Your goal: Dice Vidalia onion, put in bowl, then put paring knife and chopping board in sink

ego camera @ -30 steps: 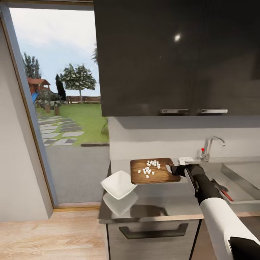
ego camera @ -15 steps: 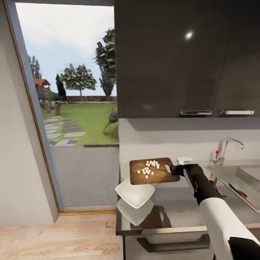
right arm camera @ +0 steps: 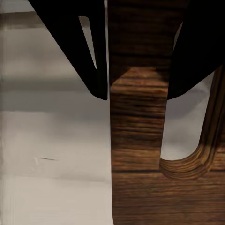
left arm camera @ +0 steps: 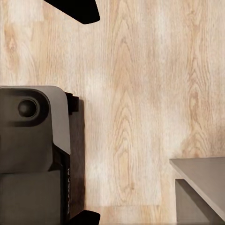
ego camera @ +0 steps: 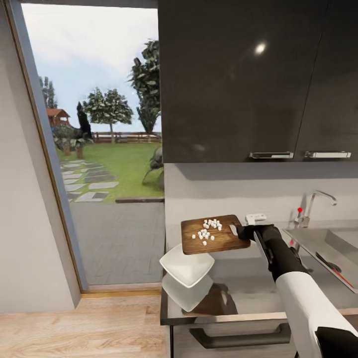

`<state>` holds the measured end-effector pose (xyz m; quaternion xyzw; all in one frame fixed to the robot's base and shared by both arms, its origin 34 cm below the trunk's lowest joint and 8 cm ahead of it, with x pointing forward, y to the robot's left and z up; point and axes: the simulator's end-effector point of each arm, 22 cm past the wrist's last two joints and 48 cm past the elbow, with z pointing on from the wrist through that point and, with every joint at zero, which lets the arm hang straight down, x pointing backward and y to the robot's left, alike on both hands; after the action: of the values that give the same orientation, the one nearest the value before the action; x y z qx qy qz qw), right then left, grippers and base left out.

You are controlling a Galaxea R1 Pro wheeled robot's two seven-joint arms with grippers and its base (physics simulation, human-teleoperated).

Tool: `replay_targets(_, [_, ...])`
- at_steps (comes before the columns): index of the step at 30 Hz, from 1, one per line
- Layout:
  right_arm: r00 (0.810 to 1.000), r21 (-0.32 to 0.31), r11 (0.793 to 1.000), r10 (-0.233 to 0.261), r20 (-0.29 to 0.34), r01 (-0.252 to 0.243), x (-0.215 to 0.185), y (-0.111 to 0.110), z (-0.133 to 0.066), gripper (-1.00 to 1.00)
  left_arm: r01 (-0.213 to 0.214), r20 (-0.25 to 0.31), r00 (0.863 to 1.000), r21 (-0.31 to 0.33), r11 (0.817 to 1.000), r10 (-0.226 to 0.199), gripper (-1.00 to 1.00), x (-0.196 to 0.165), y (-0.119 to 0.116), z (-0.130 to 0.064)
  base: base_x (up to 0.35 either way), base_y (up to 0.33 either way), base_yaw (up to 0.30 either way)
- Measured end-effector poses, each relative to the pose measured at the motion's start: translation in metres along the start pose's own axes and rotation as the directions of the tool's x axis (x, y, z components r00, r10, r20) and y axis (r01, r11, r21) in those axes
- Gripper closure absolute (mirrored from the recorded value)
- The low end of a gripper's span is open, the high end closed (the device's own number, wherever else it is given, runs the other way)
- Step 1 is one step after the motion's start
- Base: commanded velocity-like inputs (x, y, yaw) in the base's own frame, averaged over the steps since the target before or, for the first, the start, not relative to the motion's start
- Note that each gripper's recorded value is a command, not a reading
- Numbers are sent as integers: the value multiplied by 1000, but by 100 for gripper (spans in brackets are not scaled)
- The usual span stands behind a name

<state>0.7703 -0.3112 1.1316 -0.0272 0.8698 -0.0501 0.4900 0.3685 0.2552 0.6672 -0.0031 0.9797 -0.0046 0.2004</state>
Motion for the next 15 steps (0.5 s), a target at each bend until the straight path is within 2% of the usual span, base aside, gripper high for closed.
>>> replay_targets(7, [1000, 6, 1000, -12, 9, 12, -4, -1, -2, 100, 0, 1, 1000, 1, 1000, 0, -100, 0, 0, 0, 0, 0, 0])
replay_targets(9, [998, 27, 998, -52, 21, 52, -11, -2, -5, 100, 0, 2, 1000, 0, 1000, 0, -100, 0, 0, 0, 0, 0, 0])
replay_targets(10, [994, 64, 992, -109, 21, 107, -15, -7, -7, 100, 0, 1, 1000, 0, 1000, 0, -100, 0, 0, 0, 0, 0, 0])
replay_targets(12, [987, 104, 982, -162, 17, 159, -18, -14, -9, 100, 0, 0, 1000, 1, 1000, 0, -100, 0, 0, 0, 0, 0, 0])
replay_targets(15, [983, 125, 975, -185, 18, 181, -21, -18, -11, 100, 0, 0, 1000, 1, 1000, 0, -100, 0, -1, 0, 0, 0, 0])
